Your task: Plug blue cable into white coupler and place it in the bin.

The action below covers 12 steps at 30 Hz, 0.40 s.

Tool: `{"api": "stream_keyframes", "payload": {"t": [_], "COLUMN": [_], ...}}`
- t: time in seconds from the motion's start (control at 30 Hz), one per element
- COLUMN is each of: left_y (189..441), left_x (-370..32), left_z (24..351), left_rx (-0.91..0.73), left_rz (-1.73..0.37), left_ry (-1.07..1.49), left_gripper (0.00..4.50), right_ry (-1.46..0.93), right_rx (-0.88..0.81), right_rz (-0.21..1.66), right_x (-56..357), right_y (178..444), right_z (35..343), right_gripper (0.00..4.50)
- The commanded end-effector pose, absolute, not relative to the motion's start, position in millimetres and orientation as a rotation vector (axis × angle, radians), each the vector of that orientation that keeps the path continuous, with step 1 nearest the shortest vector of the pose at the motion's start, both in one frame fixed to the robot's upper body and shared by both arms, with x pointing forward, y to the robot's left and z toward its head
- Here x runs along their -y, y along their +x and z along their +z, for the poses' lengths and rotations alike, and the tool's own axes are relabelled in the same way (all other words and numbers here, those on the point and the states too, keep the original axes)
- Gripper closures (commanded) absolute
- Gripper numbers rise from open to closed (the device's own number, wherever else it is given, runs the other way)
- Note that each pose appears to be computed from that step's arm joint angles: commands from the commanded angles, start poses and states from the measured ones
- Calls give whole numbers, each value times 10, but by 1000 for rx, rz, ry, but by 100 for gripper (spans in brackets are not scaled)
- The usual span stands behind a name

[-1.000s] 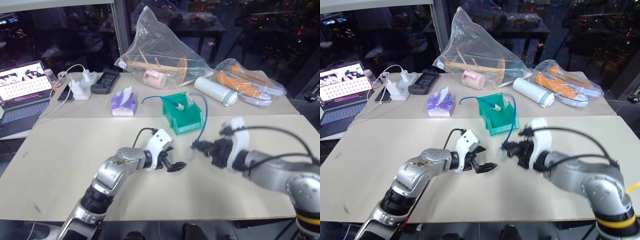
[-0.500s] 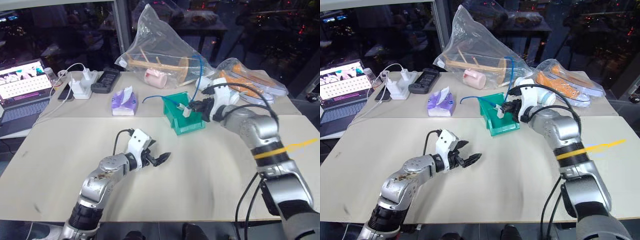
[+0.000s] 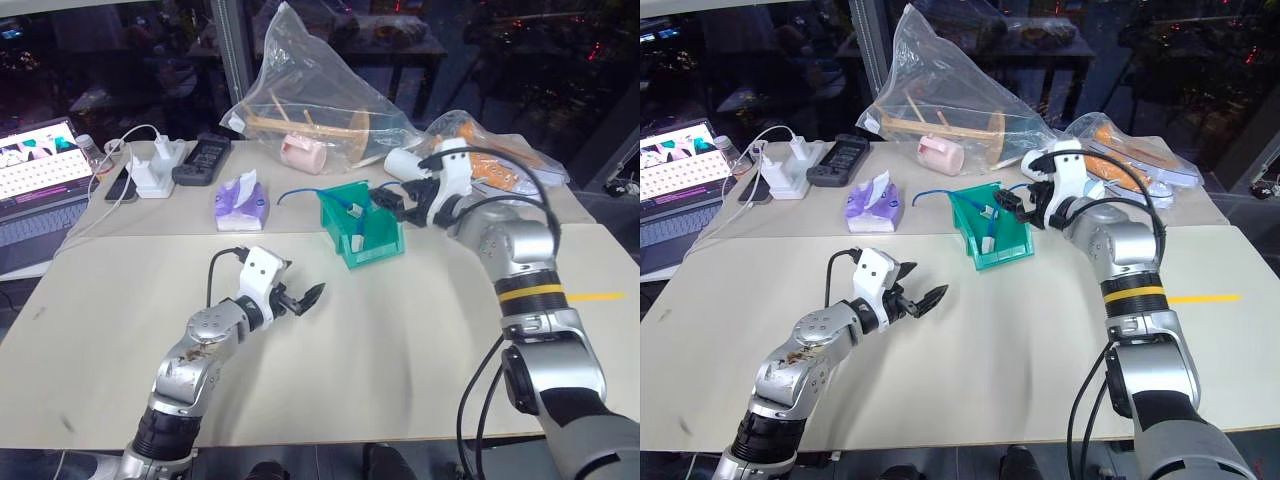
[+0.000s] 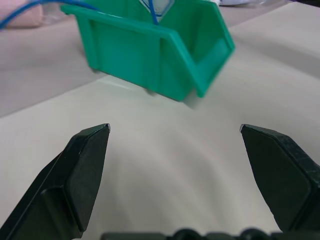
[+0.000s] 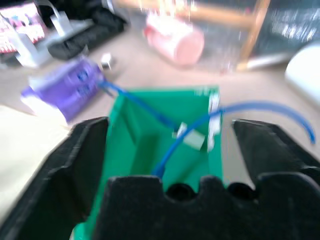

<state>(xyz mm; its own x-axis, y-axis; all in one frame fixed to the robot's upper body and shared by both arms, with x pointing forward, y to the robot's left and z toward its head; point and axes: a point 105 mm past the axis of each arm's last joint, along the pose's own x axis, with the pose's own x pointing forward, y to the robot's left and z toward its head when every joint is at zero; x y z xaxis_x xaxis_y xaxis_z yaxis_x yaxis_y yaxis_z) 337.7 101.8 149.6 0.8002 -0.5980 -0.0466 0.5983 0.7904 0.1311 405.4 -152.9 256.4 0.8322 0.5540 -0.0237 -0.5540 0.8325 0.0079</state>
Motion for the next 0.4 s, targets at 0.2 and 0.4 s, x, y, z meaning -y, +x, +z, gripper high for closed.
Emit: {"api": "stream_keyframes", "payload": {"t": [0.2,0.4], "left_y": [3448,3438], "left_x": [-1596,-1821], "left_z": [1655,1317], "left_rx": [74,-48], "left_rz": [-539,-524], "left_ry": [176,152], "left_gripper": [0,0], "right_ry": [-98,-173], "right_rx": [23,-26], "right_rz": [545,371], "right_x": [2128,2344], "right_y": [3095,2948], "right_z": [2357,1870], "right_gripper": [2,2]}}
